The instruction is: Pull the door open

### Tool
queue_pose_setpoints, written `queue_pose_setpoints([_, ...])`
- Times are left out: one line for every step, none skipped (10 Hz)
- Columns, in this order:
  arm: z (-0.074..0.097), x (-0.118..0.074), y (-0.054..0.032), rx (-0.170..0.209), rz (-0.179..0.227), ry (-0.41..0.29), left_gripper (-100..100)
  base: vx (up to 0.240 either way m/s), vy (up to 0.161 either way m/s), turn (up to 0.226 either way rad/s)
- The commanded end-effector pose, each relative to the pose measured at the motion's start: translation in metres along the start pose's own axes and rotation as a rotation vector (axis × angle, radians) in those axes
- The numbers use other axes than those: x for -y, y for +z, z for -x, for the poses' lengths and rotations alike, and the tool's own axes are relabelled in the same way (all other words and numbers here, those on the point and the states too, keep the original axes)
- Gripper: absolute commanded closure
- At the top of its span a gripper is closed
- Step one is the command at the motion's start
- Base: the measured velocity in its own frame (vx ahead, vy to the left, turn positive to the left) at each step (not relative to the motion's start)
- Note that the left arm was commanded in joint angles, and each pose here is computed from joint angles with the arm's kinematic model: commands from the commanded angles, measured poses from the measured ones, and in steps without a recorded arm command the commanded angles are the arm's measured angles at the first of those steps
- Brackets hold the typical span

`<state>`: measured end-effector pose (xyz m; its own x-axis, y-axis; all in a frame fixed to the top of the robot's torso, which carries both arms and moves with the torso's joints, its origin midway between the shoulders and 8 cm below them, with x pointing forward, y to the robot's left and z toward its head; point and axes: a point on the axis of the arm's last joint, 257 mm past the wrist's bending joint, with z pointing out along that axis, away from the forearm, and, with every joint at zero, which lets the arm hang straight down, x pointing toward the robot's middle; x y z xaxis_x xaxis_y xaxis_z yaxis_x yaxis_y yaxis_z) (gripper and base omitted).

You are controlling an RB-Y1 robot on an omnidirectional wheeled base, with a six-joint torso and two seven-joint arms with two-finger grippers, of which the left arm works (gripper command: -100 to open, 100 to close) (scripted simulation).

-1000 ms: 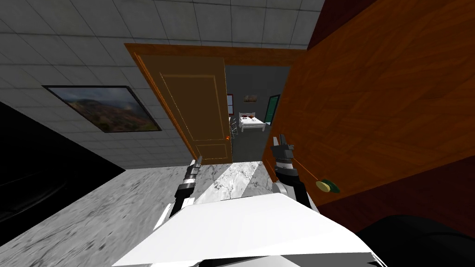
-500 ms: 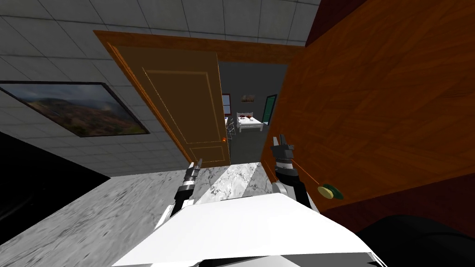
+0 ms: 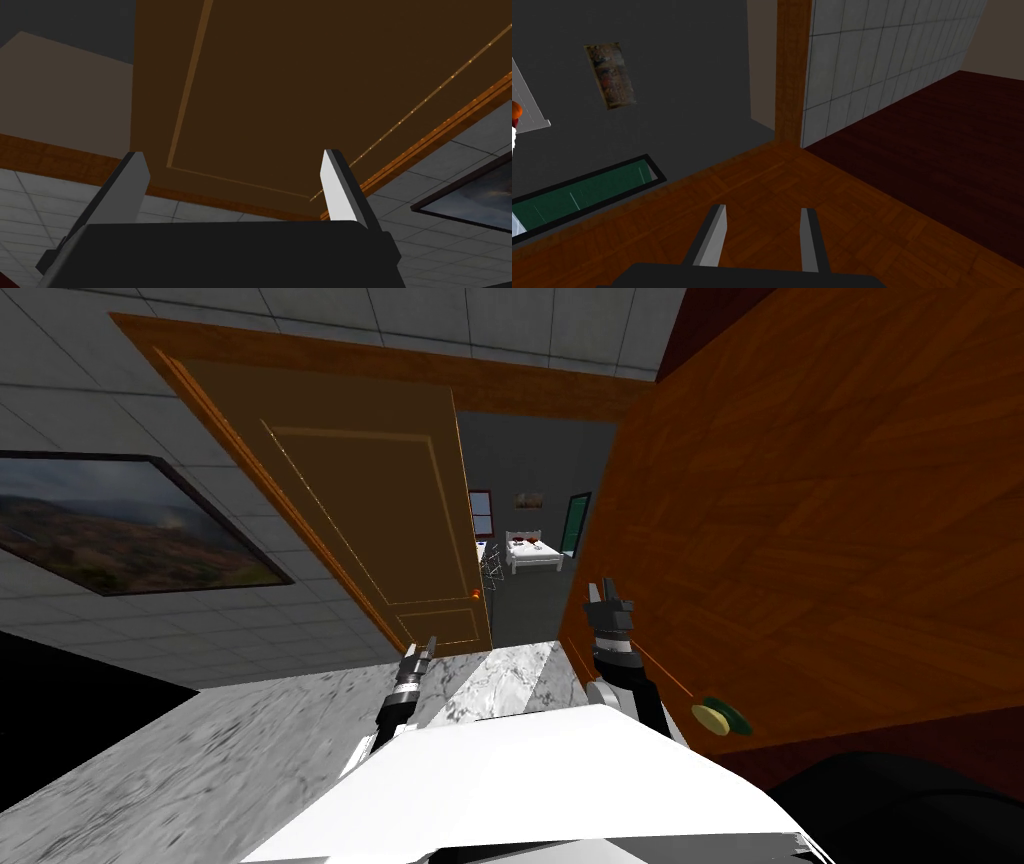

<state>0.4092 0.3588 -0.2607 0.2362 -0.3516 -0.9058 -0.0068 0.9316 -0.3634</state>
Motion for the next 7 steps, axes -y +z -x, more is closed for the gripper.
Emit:
queue_pose_setpoints([-0.008,-0.006,-0.0039,-0.013,0.012,0.037,-100,0.117,-0.047,-0.076])
queue_pose_setpoints([-0.013,-0.010,-0.0060,-0.021,0.019,0.058,-100,0.120,-0.048,-0.065])
queue_pose_setpoints([-0.017,-0.014,-0.0083,-0.029,0.026,0.079,-100,0.117,-0.033,-0.061])
queue_pose_setpoints([-0.022,-0.018,-0.0106,-0.038,0.033,0.099,-100,0.111,-0.021,-0.062])
queue_pose_setpoints([-0.027,-0.021,-0.0130,-0.046,0.040,0.119,-100,0.104,-0.018,-0.074])
queue_pose_setpoints([-0.031,-0.025,-0.0152,-0.054,0.046,0.137,-100,0.111,-0.031,-0.054])
queue_pose_setpoints([-0.035,-0.028,-0.0175,-0.062,0.051,0.154,-100,0.113,-0.039,-0.060])
